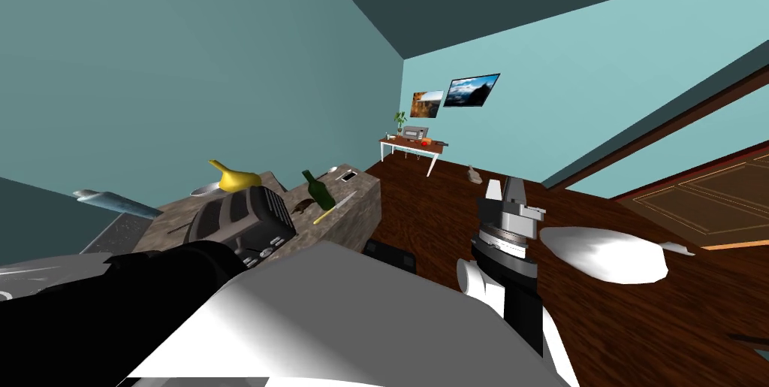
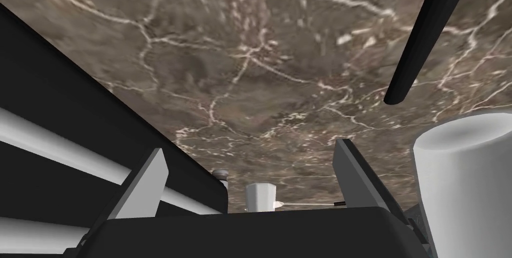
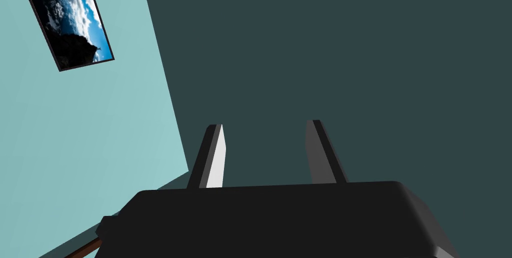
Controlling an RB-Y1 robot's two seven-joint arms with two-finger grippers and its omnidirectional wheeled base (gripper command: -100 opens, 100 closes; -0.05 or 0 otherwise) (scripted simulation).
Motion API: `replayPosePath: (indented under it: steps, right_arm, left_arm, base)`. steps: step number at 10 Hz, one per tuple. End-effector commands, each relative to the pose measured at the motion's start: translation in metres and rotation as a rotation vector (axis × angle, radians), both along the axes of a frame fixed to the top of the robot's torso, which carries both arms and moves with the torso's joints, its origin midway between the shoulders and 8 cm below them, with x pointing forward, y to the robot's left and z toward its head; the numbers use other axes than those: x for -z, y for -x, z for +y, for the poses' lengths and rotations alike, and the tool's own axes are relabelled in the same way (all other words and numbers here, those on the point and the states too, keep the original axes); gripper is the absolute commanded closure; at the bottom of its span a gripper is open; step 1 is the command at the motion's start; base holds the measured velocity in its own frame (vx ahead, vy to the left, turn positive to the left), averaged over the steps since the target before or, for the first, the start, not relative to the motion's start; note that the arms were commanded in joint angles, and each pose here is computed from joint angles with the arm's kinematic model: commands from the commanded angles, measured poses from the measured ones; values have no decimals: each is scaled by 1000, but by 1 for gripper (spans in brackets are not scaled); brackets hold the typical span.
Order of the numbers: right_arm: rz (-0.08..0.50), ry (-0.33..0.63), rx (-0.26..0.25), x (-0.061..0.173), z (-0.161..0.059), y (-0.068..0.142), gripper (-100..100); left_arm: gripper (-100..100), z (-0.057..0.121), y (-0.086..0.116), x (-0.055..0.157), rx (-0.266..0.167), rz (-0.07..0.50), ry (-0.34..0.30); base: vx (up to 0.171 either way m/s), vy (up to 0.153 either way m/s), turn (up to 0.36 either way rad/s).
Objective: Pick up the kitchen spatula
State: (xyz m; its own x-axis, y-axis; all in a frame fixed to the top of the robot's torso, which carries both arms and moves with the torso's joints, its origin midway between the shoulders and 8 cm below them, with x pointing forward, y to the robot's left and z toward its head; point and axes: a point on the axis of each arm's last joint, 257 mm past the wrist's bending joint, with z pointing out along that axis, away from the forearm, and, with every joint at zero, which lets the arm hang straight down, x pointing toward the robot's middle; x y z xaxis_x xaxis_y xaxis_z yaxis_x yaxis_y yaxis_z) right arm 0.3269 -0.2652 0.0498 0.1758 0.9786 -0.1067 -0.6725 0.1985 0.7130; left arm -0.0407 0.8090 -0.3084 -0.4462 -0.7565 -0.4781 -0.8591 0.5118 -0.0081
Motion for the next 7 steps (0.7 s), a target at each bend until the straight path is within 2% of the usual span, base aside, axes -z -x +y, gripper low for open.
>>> replayPosePath:
  steps: [1,2,3,4,5,7]
  right_arm:
    - [0,0,0,0,0,0,0]
    - [0,0,0,0,0,0,0]
    - [0,0,0,0,0,0,0]
    - [0,0,0,0,0,0,0]
    - [0,0,0,0,0,0,0]
    - [0,0,0,0,0,0,0]
  left_arm:
    - [-100,-4,8,4,-7,12,18]
    - [-100,-10,20,6,-33,18,49]
    - [-100,-10,22,6,-26,29,48]
    - [-100,-17,35,9,-50,42,78]
    - [-100,-17,37,9,-46,48,78]
    - [-100,-31,64,12,-100,73,135]
  base:
    - [2,21,-43]
    - [3,18,-93]
    - [2,18,-39]
    - [2,19,-86]
    - [2,21,-41]
    - [2,29,-117]
